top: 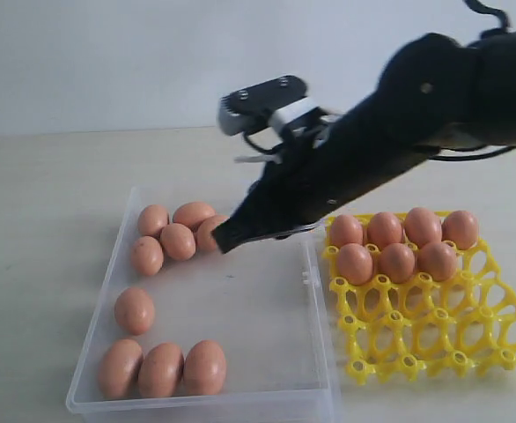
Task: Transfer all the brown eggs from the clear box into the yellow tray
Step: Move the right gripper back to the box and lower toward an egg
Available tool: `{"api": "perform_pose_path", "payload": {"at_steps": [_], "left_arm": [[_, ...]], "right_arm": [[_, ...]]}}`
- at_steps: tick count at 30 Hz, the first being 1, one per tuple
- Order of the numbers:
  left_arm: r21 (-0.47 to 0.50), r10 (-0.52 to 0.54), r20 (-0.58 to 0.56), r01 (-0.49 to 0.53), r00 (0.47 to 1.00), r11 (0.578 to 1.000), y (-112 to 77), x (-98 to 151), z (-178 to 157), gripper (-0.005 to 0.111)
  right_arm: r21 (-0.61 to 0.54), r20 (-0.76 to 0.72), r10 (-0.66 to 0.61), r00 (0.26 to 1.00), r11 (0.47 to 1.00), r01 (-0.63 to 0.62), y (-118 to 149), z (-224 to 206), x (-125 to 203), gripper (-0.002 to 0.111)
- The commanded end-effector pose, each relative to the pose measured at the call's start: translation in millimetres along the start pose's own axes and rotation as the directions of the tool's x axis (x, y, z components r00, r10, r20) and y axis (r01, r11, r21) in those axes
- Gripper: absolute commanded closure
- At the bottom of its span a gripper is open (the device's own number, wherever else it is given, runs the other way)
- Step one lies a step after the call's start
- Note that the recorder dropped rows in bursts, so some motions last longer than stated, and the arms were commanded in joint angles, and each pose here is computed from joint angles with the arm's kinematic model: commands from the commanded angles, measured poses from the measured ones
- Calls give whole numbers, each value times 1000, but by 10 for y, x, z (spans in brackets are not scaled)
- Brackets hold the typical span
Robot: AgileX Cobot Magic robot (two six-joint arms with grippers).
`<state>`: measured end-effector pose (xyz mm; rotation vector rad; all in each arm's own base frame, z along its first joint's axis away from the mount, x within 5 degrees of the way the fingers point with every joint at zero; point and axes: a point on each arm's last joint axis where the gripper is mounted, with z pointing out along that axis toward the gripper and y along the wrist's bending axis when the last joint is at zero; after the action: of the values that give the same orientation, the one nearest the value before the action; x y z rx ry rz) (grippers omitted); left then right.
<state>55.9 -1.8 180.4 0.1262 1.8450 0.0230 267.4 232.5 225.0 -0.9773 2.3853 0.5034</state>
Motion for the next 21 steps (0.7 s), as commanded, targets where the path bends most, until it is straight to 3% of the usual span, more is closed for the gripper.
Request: {"api": "perform_pose_path", "payload": {"at_steps": [1,7,9,21], "left_arm": [[4,-5,17,5,1000,1000,-1,-25,-4,107],[4,-5,17,5,1000,1000,-1,-25,-4,107],[4,-5,17,5,1000,1000,-1,-25,-4,107],[4,-5,17,5,1000,1000,-1,-25,-4,107]], "right_arm": [[-158,-231,-134,964,982,98,292,445,-144,98],[-170,-298,-114,948,983,65,379,1107,-473,64],[-167,-297,-89,951,985,40,379,1167,-552,59],[-193,-323,49,945,974,-116,410,1424,-577,56]]}}
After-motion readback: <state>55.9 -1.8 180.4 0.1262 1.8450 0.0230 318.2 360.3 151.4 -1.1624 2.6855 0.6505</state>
